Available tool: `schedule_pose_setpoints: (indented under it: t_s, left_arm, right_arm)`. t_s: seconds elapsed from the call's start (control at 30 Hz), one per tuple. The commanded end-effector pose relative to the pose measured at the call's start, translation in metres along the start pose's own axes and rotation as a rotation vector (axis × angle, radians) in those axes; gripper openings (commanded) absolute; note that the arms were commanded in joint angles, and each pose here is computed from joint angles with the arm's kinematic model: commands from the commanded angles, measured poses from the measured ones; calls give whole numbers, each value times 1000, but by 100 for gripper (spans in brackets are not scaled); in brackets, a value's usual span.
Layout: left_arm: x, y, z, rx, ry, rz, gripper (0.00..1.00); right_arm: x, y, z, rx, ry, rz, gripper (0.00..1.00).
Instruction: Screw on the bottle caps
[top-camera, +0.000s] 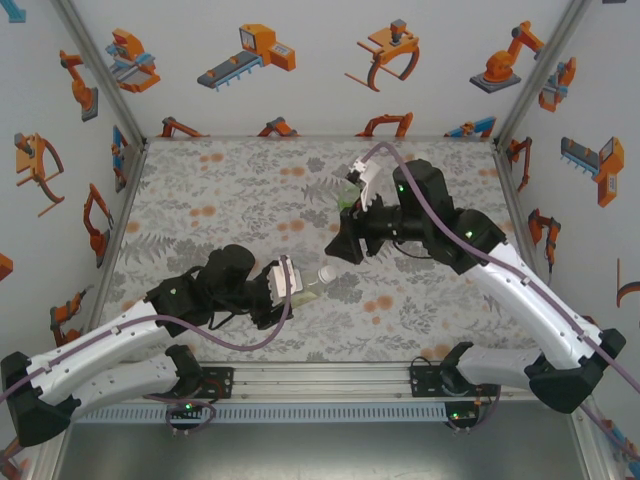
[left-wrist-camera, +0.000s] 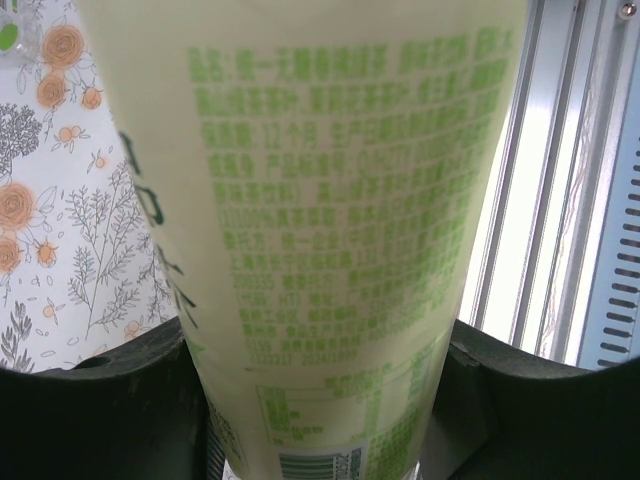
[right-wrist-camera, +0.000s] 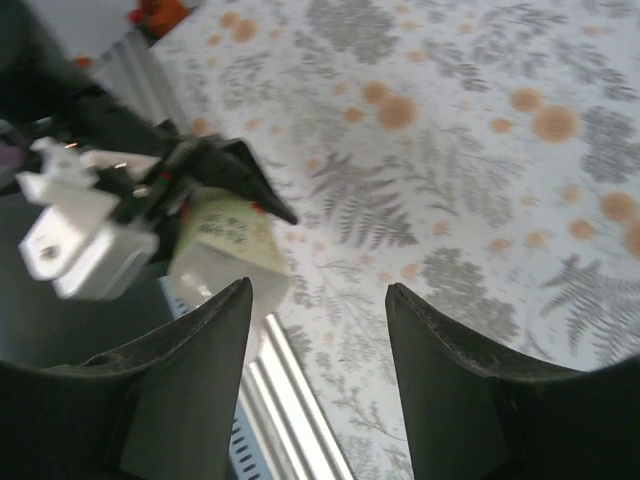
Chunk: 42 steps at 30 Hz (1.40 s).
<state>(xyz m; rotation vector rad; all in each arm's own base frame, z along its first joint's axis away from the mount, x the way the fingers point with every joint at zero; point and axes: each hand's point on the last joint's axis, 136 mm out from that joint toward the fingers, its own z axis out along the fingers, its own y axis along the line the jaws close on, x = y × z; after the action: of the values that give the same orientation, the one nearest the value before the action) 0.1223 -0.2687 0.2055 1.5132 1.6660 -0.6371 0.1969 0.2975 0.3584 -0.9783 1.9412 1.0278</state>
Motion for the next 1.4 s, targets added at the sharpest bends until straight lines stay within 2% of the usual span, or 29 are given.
schedule_pose_setpoints:
  t_s: [0.0,0.17,0.4,0.57,1.0,1.2,1.37]
  left_arm:
    - [-15,-2,-7,9,-49,29,0]
    - [-15,-1,-7,5,-49,28,0]
    - [-14,-2,-6,6,-46,28,0]
    - [-14,-1,-7,4,-46,28,0]
    - [-15,-2,-9,7,-50,28,0]
    - [-15,-3,-10,6,-54,31,0]
    - [-15,-3,-10,7,-53,30,0]
  right_arm:
    - [0,40,-6,-224,19,-15,56]
    - [19,42,-3,-250,93,-8,61]
    - [32,31,5,-201,156,-10,61]
    - [31,25,10,-162,157,-19,59]
    - [7,-8,15,34,78,-59,56]
    - [10,-28,14,145,90,-54,55]
    - [16,-50,3,293,123,-59,54]
